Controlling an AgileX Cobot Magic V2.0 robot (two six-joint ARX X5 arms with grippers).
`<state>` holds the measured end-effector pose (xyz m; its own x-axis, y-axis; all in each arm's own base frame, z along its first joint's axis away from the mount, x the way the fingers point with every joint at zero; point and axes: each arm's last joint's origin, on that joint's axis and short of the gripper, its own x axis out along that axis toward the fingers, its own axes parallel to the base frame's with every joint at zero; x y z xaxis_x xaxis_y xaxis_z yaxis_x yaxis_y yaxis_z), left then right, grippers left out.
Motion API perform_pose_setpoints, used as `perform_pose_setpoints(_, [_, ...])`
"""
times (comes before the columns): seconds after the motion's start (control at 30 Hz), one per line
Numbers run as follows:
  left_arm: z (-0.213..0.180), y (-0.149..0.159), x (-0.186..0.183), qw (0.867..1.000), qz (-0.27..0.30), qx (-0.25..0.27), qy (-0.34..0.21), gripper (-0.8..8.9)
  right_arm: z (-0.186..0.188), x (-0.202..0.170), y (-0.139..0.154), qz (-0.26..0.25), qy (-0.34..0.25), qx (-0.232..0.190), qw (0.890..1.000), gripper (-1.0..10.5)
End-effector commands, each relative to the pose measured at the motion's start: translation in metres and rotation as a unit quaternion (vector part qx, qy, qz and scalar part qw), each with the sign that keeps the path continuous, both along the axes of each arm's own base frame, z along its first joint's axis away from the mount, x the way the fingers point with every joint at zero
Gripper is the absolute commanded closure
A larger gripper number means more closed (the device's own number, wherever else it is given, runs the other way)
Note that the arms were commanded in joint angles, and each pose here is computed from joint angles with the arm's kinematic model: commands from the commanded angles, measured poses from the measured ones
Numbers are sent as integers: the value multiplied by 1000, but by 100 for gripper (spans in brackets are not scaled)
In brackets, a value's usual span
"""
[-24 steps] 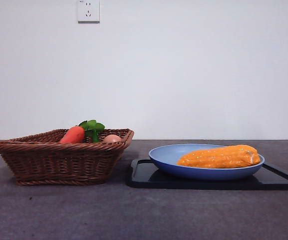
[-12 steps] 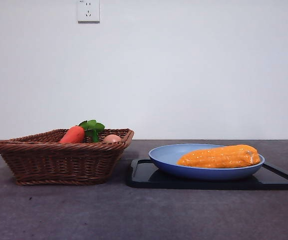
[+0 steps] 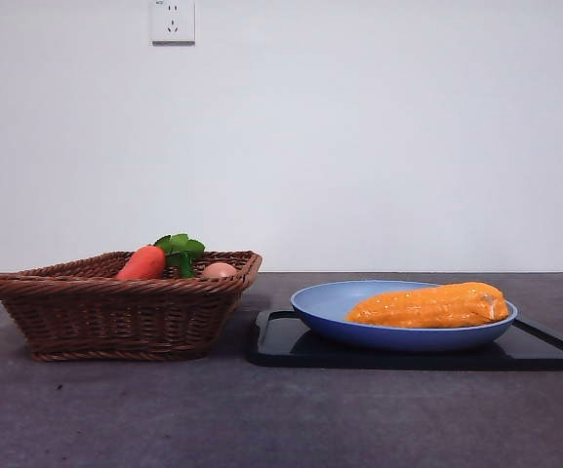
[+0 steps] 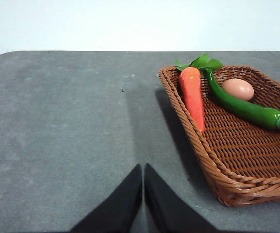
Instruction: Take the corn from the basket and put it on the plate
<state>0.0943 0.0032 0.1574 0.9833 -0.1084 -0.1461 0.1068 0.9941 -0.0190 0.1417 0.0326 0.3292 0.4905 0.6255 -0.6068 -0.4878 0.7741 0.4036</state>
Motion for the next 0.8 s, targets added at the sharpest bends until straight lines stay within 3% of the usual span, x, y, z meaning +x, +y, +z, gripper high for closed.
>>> perform_pose_setpoints(0.03, [-7, 0, 0, 1000, 3, -4, 22, 806, 5, 1, 1, 4, -12, -1, 1000, 943])
perform_pose_setpoints(0.47, [-7, 0, 0, 1000, 3, -4, 22, 806, 5, 2, 1, 11, -23, -7, 1000, 943])
perform_pose_setpoints(0.6, [-7, 0, 0, 1000, 3, -4, 22, 806, 11, 5, 0, 44, -110, -40, 992, 943])
perform_pose_setpoints(0.8, [-7, 0, 0, 1000, 3, -4, 22, 806, 9, 6, -8, 22, -270, -47, 961, 943])
